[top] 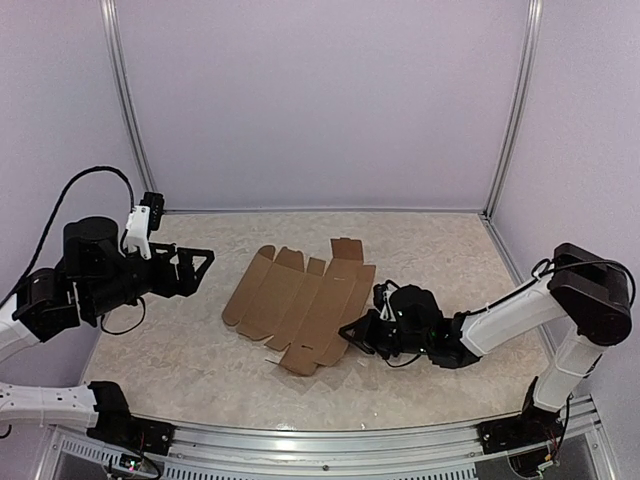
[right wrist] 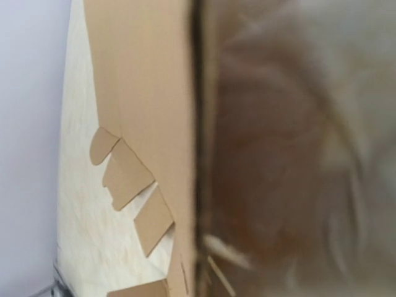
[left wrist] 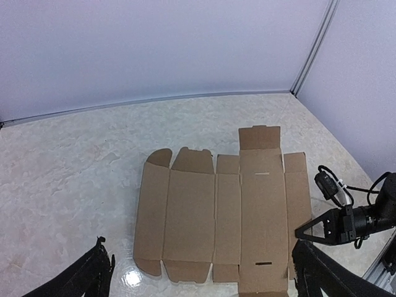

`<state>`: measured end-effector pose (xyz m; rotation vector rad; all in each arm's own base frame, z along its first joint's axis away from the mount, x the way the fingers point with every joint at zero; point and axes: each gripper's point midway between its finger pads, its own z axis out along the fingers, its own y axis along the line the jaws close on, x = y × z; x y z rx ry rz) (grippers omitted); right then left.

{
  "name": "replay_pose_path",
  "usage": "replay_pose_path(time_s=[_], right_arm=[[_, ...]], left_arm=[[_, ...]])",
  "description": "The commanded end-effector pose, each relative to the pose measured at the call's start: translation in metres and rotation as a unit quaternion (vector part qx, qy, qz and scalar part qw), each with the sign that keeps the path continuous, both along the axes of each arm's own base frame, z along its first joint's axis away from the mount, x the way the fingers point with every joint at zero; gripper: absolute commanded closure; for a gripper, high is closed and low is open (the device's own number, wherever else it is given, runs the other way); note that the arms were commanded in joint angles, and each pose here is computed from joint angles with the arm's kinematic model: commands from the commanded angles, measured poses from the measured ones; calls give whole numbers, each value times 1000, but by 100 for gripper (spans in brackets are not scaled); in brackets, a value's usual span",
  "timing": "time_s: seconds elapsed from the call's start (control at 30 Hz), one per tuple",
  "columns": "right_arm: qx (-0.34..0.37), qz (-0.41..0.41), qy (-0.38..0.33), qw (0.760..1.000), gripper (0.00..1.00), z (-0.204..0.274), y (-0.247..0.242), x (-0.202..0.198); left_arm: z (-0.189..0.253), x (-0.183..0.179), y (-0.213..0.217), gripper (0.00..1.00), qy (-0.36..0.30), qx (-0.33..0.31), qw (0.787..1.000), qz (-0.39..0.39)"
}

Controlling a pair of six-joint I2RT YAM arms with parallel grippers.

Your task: Fold the paper box

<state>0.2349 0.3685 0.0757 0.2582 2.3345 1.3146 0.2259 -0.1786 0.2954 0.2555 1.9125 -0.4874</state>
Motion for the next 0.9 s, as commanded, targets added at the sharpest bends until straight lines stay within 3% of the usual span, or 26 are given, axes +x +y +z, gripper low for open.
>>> replay_pose_path(time_s=[0.0, 0.2, 0.43, 0.87], right_arm=[[-83, 88, -36, 992, 100, 4, -5, -12], [-130, 184, -40, 973, 100, 16, -21, -14], [-208, 290, -63, 932, 100, 40, -38, -10], [-372, 366, -65, 850, 100, 42, -61, 22]], left_arm=[[6, -1, 1, 1, -1, 5, 1000, 1], [8, -1, -1, 1, -1, 2, 1000, -4], [5, 0, -7, 1, 2, 1, 1000, -12], [1, -2, -18, 1, 14, -2, 999, -31]])
